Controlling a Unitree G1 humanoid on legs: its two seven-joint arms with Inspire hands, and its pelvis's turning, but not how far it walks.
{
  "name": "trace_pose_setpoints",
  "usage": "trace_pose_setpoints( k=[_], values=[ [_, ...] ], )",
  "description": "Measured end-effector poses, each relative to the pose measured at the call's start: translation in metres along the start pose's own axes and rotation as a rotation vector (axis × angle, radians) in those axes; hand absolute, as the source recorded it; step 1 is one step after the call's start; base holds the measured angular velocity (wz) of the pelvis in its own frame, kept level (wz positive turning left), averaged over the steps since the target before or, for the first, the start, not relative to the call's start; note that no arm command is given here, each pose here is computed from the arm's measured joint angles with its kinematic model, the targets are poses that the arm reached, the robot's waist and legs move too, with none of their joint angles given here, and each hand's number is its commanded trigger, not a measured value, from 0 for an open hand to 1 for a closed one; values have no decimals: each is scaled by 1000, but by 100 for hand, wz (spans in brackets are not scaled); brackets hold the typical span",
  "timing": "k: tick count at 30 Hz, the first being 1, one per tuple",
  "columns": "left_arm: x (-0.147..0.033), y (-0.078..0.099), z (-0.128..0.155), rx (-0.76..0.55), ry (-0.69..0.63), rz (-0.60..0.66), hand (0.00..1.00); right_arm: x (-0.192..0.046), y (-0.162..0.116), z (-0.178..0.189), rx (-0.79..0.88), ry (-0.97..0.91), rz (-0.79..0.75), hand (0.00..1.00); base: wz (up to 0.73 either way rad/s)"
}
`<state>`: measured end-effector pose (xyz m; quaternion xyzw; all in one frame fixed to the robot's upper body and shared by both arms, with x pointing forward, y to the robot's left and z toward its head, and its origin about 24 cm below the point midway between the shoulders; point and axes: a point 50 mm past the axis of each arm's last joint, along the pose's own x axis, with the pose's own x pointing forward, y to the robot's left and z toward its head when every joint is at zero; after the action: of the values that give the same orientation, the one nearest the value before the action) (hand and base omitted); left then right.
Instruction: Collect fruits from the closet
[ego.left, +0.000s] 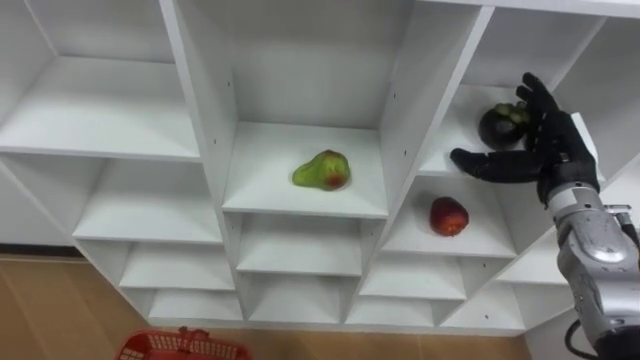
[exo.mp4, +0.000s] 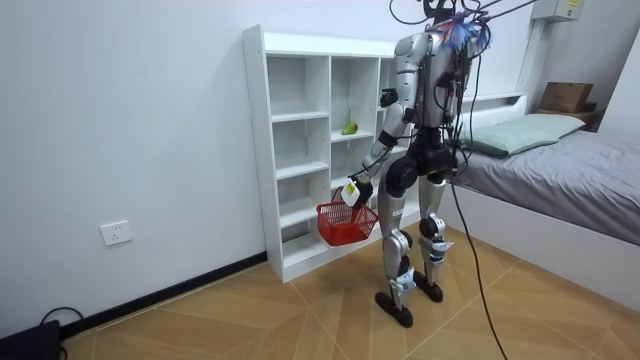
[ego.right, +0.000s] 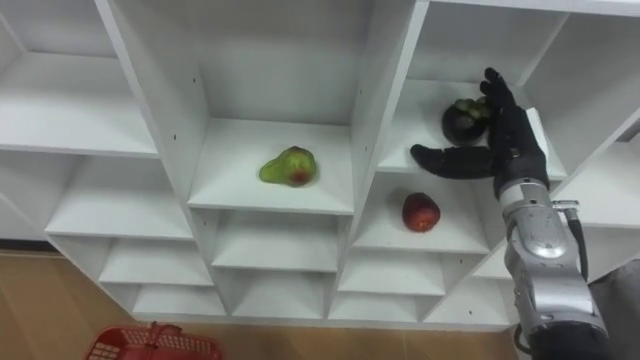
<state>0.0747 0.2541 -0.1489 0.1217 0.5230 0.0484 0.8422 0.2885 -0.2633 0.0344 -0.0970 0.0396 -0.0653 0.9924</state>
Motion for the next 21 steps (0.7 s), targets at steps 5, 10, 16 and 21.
trace_pose_setpoints(
  k=[5,10,16,21],
  values=[
    [-1,0,-3,0,7,-7,100,-1,-1,-5,-1,7,10,75,0],
    [-3,-1,-8,-1,21,-7,100,-2,-6,-8,5,15,-10,100,0],
    [-4,0,-13,-1,33,-7,100,-2,-19,-9,12,24,-59,100,0],
    [-4,0,-13,0,32,-6,100,-2,-21,-9,8,27,-63,100,0]
  ],
)
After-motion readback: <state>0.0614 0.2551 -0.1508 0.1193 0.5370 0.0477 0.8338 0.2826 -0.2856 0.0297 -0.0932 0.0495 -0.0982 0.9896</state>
